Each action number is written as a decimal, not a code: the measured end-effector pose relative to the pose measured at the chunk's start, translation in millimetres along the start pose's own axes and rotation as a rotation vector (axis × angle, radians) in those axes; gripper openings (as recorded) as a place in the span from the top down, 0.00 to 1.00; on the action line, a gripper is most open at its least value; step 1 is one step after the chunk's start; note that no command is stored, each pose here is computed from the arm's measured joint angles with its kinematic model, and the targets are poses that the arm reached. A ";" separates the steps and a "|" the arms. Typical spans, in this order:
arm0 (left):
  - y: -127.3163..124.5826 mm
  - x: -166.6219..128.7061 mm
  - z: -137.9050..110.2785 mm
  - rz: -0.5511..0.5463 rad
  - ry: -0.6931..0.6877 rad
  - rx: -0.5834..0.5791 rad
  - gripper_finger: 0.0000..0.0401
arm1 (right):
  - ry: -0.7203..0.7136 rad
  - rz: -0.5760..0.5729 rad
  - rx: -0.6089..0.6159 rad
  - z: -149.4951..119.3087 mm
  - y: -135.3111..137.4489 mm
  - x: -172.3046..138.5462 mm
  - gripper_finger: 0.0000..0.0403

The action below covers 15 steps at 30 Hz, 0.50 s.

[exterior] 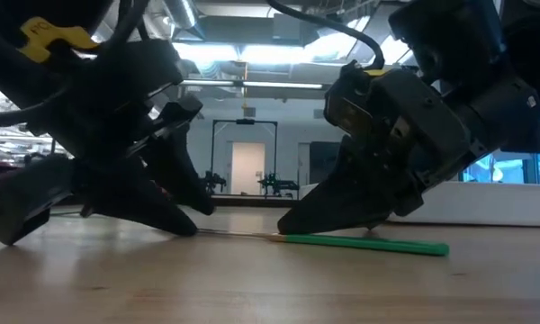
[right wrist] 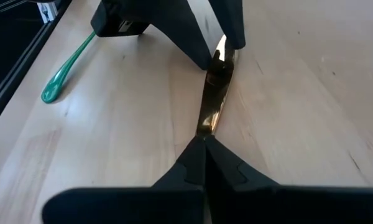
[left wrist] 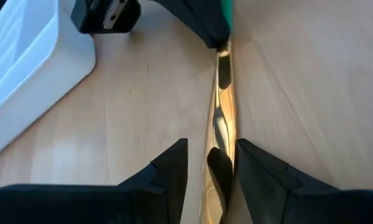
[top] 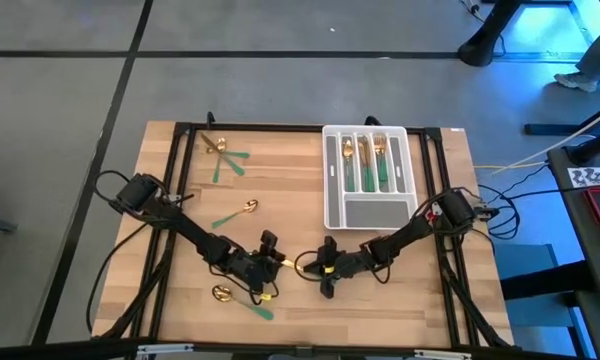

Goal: Sort silverware
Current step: Put the green knife into the silverware tray

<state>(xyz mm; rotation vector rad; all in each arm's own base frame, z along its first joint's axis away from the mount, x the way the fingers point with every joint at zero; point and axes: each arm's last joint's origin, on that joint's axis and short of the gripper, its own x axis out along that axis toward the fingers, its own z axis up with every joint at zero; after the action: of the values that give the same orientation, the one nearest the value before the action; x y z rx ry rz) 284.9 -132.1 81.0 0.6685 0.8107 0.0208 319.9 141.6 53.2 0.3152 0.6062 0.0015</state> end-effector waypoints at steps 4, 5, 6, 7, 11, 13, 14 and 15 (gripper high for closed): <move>-0.5 1.0 0.0 -0.048 -0.013 -0.046 0.69 | -0.069 -0.033 -0.043 8.2 2.1 -4.1 1.00; -0.5 1.1 0.0 -0.058 -0.013 -0.064 0.71 | -0.083 -0.041 -0.064 10.9 3.2 -5.8 1.00; -0.7 1.1 -0.1 -0.065 -0.013 -0.078 0.72 | -0.096 -0.042 -0.081 13.9 4.1 -7.5 1.00; -0.9 1.1 -0.1 -0.073 -0.013 -0.097 0.74 | -0.105 -0.051 -0.103 16.2 4.7 -9.0 1.00; -1.0 1.7 0.1 -0.110 -0.018 -0.134 0.85 | -0.136 -0.048 -0.148 29.2 10.8 -12.7 1.00; -0.9 1.9 0.3 -0.121 -0.020 -0.153 0.90 | -0.153 -0.042 -0.142 36.6 14.9 -13.3 0.98; -0.7 2.1 0.2 -0.123 -0.020 -0.156 0.93 | -0.154 -0.040 -0.142 38.4 16.3 -12.6 0.96; -0.5 2.3 0.2 -0.127 -0.020 -0.157 0.95 | -0.147 -0.038 -0.146 39.3 17.2 -11.8 0.93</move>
<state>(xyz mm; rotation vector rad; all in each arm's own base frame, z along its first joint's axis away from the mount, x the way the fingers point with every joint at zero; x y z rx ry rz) 286.5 -132.0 79.4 0.4675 0.8222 -0.0371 333.8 145.5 95.3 0.1603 0.4633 -0.0142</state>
